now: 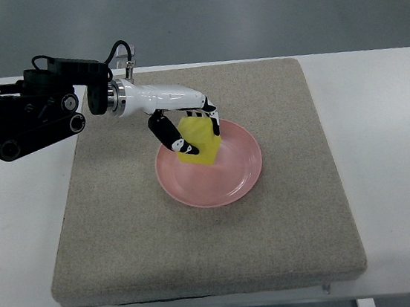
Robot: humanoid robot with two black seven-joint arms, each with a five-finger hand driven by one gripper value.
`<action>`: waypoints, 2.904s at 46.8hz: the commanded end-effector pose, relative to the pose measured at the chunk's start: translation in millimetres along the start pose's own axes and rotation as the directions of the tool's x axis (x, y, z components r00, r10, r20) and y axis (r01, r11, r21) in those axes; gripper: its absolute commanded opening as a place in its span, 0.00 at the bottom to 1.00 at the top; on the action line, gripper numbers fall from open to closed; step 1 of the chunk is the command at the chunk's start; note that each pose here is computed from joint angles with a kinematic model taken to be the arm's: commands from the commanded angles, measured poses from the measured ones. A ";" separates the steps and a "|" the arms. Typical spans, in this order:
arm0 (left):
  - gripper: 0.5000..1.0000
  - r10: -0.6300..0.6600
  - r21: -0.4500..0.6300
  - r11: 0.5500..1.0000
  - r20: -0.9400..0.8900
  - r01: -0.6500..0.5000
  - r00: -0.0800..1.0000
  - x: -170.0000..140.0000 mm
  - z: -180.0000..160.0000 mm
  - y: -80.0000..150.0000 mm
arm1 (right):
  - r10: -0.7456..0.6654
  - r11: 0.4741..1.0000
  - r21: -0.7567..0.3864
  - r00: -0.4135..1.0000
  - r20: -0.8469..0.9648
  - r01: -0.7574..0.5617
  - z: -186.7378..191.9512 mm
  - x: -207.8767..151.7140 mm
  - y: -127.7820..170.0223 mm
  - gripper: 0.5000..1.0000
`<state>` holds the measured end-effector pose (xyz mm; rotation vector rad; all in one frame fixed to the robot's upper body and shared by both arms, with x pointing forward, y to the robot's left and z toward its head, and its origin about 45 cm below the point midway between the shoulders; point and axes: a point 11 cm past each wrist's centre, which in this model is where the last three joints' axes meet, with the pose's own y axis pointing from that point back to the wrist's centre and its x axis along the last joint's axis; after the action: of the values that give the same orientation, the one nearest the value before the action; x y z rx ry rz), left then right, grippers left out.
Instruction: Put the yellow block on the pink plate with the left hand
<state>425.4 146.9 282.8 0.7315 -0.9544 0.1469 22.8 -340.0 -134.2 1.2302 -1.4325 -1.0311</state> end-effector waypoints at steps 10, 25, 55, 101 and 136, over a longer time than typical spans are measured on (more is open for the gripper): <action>0.00 -0.024 -0.020 1.000 -0.005 0.024 1.000 -13.6 5.6 -15.9 | 0.000 1.000 0.000 1.000 0.000 0.000 0.1 0.0 0.0 0.85; 0.00 -0.022 0.001 1.000 -0.016 0.022 1.000 -18.1 -1.5 -24.5 | 0.000 1.000 0.000 1.000 0.000 0.000 0.1 0.0 0.0 0.85; 0.79 0.012 0.001 1.000 -0.016 -0.012 1.000 -16.4 -2.9 -23.2 | 0.000 1.000 0.000 1.000 0.000 0.000 0.1 0.0 0.0 0.85; 0.76 0.323 0.421 0.856 0.013 -0.298 0.946 26.0 -141.0 78.5 | 0.000 1.000 0.000 1.000 -0.001 0.000 0.1 0.0 0.0 0.85; 0.77 0.730 0.652 0.625 -0.295 -0.428 0.616 -7.3 -190.7 81.4 | 0.000 1.000 0.000 1.000 0.000 0.000 0.1 0.0 0.0 0.85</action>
<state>518.9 325.6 250.7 0.8213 -0.6294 1.1720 22.7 -340.0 -134.2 1.2300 -1.4324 -1.0312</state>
